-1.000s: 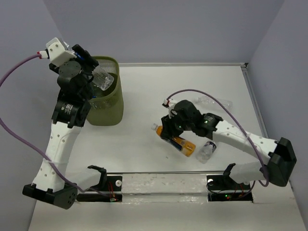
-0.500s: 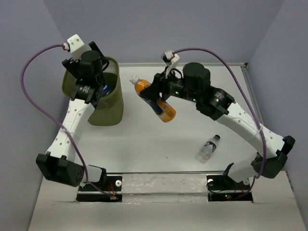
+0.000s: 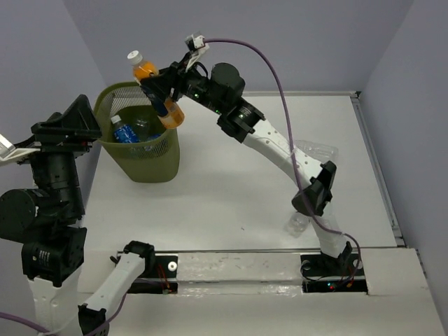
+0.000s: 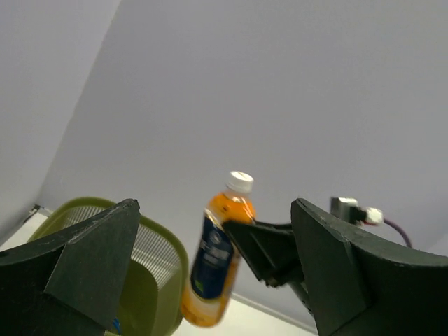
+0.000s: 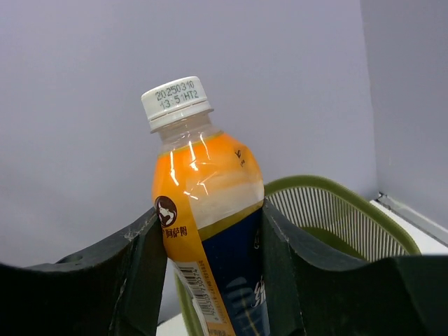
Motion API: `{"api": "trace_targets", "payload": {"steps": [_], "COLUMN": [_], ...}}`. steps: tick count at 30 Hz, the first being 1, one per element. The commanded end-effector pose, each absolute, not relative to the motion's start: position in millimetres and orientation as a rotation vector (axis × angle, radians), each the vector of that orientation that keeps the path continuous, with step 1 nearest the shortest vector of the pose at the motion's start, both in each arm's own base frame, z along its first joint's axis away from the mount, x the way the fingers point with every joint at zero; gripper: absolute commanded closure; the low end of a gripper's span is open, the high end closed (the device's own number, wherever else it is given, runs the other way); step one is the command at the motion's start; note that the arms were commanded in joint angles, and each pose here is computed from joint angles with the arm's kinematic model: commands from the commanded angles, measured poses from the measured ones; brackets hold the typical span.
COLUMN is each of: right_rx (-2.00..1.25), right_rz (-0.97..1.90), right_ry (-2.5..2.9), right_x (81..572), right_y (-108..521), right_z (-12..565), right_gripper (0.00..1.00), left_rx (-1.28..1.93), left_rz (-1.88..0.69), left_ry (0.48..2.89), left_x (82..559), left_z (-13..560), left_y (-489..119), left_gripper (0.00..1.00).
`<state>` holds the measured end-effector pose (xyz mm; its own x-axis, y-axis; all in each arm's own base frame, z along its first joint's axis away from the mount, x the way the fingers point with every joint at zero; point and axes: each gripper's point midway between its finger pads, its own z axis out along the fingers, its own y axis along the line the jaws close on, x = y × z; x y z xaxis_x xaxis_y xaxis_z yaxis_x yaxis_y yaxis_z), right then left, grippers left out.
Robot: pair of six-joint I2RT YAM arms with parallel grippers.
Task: Put the plastic bottles in the bin
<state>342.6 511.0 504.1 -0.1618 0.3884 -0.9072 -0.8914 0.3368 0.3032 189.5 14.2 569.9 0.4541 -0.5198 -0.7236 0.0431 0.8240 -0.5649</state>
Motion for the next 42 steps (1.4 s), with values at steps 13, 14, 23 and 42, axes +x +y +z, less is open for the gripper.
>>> {"api": "trace_targets", "payload": {"steps": [13, 14, 23, 42], "right_rx": [-0.546, -0.533, -0.368, 0.421], "right_rz": [1.130, 1.124, 0.887, 0.190], "right_ry": [1.052, 1.019, 1.316, 1.695], "right_x": [353, 344, 325, 280], "right_y": [561, 546, 431, 31], "right_z": [498, 523, 471, 314], "right_gripper": [0.04, 0.04, 0.57, 0.18], "left_rx": [-0.162, -0.143, 0.090, 0.698], "left_rz": [-0.665, -0.682, -0.923, -0.927], "left_ry": [1.195, 1.192, 1.345, 2.072], "left_x": [181, 178, 203, 190], "left_z": [572, 576, 548, 241], "left_y": [-66, -70, -135, -434], "left_gripper": [0.01, 0.01, 0.01, 0.01]}}
